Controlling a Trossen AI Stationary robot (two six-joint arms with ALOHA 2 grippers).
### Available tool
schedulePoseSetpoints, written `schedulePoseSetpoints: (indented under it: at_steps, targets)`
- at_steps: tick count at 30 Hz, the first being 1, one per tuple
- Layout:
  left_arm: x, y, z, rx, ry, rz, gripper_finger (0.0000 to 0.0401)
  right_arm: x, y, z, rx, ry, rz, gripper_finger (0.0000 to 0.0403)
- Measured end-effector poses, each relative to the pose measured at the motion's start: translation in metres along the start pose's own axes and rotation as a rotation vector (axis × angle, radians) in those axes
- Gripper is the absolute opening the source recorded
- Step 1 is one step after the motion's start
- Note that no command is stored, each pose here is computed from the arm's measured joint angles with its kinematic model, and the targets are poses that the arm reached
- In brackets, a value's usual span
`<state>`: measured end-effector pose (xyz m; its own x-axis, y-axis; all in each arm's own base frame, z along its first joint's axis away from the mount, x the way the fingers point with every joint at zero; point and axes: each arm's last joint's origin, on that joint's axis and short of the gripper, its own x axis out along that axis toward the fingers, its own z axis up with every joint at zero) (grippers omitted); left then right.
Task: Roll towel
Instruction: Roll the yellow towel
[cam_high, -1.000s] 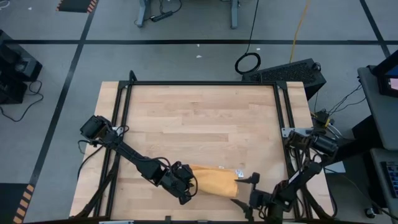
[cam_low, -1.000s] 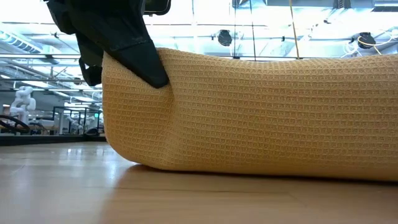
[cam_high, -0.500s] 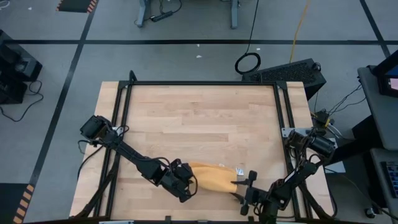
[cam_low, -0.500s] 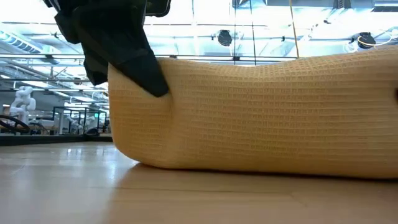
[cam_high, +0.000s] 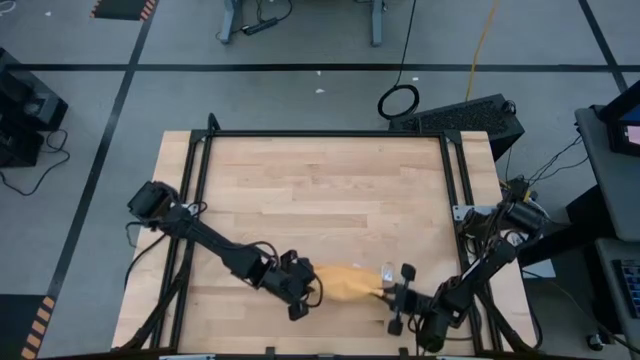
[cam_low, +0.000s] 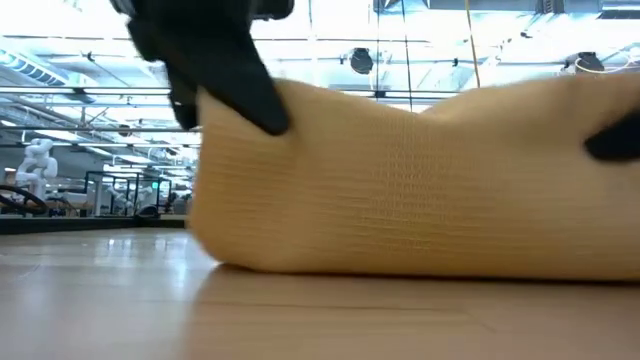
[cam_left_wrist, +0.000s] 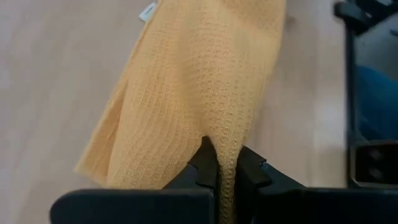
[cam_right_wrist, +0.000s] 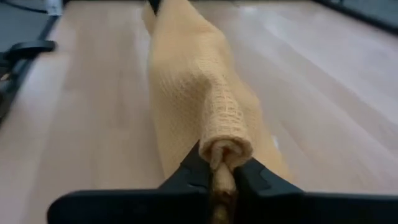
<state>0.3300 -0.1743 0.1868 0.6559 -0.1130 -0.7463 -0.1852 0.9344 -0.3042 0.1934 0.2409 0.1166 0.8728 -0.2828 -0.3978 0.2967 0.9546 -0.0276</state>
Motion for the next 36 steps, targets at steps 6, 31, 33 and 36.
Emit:
schedulePoseSetpoints:
  at_steps: [6,31,33,36]
  targets:
    - [0.010,0.007,0.007,-0.038,-0.012,-0.019,0.0018,0.001,-0.030,-0.021,0.266,0.046,0.013,0.0011]
    - [0.043,-0.003,-0.034,-0.175,0.166,-0.139,0.0018,0.010,-0.036,-0.003,0.496,0.274,0.333,0.0013]
    - [0.044,-0.001,-0.041,-0.197,0.171,-0.133,0.0018,0.013,-0.037,-0.003,0.501,0.293,0.342,0.0013]
    - [0.046,0.005,-0.049,-0.232,0.173,-0.131,0.0018,0.014,-0.037,-0.002,0.505,0.288,0.335,0.0013]
